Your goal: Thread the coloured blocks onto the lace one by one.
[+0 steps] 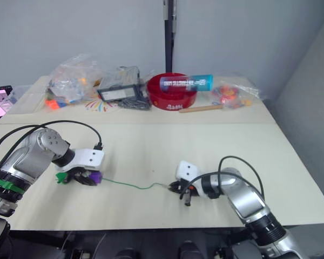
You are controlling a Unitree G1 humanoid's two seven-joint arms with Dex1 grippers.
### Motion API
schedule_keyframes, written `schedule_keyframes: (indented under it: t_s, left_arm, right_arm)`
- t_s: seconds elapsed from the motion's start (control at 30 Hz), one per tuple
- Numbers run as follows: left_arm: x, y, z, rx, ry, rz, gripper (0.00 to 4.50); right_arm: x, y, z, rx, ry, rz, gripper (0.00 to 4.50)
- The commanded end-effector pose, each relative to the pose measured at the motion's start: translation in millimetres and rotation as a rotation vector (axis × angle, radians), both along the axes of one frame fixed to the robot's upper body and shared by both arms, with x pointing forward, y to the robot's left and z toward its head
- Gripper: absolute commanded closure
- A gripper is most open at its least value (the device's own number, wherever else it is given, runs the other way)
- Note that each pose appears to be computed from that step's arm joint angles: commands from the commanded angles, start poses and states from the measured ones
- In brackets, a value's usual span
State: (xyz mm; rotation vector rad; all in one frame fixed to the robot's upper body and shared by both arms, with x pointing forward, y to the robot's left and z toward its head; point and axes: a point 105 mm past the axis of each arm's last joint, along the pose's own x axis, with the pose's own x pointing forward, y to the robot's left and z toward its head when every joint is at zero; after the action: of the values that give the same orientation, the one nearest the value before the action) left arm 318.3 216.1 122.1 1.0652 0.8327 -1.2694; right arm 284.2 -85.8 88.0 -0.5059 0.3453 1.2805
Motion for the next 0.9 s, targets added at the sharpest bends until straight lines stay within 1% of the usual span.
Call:
schedule_keyframes:
  t_s: [0.03,0.17,0.37,0.6,0.9]
  left_arm:
    - [-2.4,-0.7,-4.1,0.010,0.027,-0.022,3.10]
    - [-3.7,3.0,-3.7,0.032,0.025,-0.048,3.10]
    - [-4.1,10.7,-3.0,0.051,0.024,-0.050,3.10]
    - [-5.3,12.9,-4.9,0.055,0.026,-0.043,3.10]
    - [-6.8,19.2,-5.6,0.063,0.020,-0.015,3.10]
  right_arm:
    - [-1.6,1.0,12.3,0.028,-0.032,0.013,4.50]
    - [2.4,-12.2,11.0,-0.022,-0.038,0.019,4.50]
    - [-0.2,-43.2,4.4,-0.124,-0.013,0.036,4.50]
    - [0.2,-82.8,-4.8,-0.217,0.020,-0.020,4.50]
    - [-0.2,-102.2,-4.8,-0.244,0.027,-0.067,4.50]
